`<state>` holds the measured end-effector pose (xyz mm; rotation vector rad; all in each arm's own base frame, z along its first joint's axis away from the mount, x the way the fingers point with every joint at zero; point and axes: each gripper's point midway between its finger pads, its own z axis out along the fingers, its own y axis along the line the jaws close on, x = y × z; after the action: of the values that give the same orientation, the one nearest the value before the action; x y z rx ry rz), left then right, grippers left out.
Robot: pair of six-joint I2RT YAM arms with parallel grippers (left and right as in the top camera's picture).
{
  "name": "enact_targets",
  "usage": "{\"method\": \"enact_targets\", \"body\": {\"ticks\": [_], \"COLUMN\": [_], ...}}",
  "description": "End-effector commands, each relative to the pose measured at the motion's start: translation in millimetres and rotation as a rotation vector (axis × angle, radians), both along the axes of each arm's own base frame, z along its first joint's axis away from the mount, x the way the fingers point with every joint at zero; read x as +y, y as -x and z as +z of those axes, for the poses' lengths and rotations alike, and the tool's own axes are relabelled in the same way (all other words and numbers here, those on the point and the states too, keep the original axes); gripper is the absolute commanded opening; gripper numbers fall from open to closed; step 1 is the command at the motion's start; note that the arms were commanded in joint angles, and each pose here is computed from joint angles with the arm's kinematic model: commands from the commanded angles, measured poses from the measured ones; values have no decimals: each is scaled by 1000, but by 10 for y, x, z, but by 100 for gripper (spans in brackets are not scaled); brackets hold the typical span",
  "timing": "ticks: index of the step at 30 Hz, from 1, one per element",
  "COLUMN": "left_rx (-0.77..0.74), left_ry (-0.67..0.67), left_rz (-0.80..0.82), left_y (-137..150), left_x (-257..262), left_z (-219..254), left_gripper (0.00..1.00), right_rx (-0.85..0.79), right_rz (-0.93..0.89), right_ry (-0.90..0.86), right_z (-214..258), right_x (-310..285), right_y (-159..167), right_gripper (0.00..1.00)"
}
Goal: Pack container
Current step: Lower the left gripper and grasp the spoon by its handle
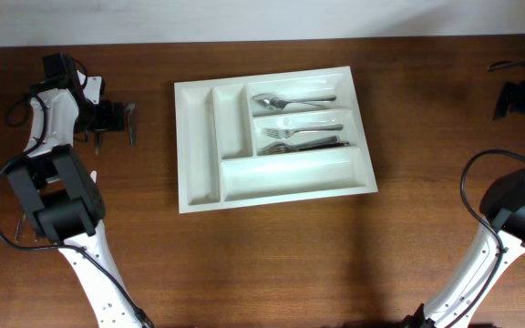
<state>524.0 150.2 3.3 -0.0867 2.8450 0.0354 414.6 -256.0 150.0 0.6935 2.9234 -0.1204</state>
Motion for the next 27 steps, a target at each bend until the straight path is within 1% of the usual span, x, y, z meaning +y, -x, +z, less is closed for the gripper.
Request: {"method": "enact_targets", "body": {"ticks": [1, 5, 6, 7, 8, 10, 11, 15, 18, 20, 24, 25, 27], "left_rx": [34, 34, 34, 33, 30, 20, 11, -7, -9, -14, -18, -18, -18], "left_ry": [20, 19, 19, 19, 18, 15, 12, 5, 4, 2, 1, 1, 1], "left_rz": [21, 21, 21, 21, 21, 21, 20, 12, -2, -2, -2, -2, -2], "left_y": [42, 41, 41, 38, 32, 8, -12, -55, -62, -72, -81, -81, -81], "left_x": [16, 17, 17, 18, 19, 26, 33, 45, 41, 44, 47, 48, 48], "left_z": [-202, -203, -201, -201, -199, -194, -186, -173, -171, -168, -165, -165, -165], "left_gripper": [99, 100, 93, 89, 80, 72, 70, 69, 55, 53, 44, 44, 38], "right_rx": [-4, -4, -4, -4, -4, -4, -4, -4, -4, -4, -4, -4, -4], "right_rz": [-3, -3, -3, -3, -3, -3, -3, -3, -3, -3, -3, -3, -3], "right_ry": [-5, -5, -5, -5, -5, -5, -5, -5, -5, -5, -5, -5, -5], "right_z": [9, 9, 9, 9, 9, 9, 9, 9, 9, 9, 9, 9, 9], "right_x": [29, 29, 29, 29, 29, 29, 29, 28, 29, 28, 28, 29, 29], "right_y": [-12, -12, -12, -12, -12, -12, -12, -11, -12, -11, -11, -12, -12], "right_gripper": [99, 99, 99, 99, 99, 99, 99, 99, 99, 99, 99, 99, 99]}}
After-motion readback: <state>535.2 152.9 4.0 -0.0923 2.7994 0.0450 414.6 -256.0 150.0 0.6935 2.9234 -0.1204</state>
